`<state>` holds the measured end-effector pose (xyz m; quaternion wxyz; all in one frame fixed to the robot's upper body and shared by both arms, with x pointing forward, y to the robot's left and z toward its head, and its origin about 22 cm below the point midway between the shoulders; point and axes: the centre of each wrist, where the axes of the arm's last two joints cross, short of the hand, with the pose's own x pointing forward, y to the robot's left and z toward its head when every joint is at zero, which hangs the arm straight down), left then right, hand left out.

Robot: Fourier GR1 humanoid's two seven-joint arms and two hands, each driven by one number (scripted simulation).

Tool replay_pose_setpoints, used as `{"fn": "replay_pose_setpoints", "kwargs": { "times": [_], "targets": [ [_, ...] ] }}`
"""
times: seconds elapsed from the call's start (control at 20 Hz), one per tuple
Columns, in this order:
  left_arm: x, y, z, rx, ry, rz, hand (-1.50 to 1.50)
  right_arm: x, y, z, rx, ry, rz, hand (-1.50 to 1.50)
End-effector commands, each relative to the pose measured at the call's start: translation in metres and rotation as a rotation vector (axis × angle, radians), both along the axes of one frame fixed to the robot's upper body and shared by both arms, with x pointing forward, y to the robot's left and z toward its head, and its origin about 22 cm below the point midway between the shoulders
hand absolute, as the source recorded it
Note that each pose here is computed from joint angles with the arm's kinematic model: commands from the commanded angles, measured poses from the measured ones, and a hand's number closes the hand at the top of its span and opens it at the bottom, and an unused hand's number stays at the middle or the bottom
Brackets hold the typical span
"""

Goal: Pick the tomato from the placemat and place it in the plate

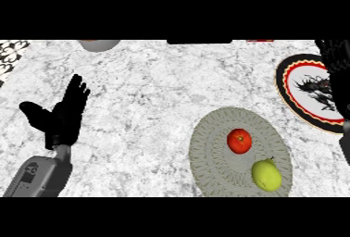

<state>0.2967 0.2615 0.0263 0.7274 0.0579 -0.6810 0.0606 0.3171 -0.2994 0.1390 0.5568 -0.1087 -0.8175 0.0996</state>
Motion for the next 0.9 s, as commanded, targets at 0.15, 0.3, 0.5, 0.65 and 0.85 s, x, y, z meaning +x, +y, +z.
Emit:
{"fn": "replay_pose_setpoints", "kwargs": {
  "times": [0.15, 0.3, 0.5, 0.65, 0.85],
  "targets": [
    [-0.030, -0.019, -0.038, 0.030, 0.214, -0.102, 0.00, 0.031, -0.003, 0.038, 0.069, -0.019, 0.303, 1.50],
    [-0.034, -0.030, -0.045, 0.001, 0.255, -0.147, 0.00, 0.016, -0.032, 0.074, -0.563, -0.040, 0.190, 1.50],
    [-0.054, -0.032, -0.057, -0.038, 0.303, -0.189, 0.00, 0.034, -0.050, -0.048, -0.017, -0.039, 0.056, -1.50],
    [-0.050, -0.037, -0.054, -0.035, 0.311, -0.182, 0.00, 0.036, -0.055, -0.064, 0.064, -0.072, 0.178, -1.50],
    [-0.065, -0.020, -0.062, -0.041, 0.320, -0.178, 0.00, 0.042, -0.071, -0.051, -0.025, -0.080, 0.233, -1.50]
  ]
}}
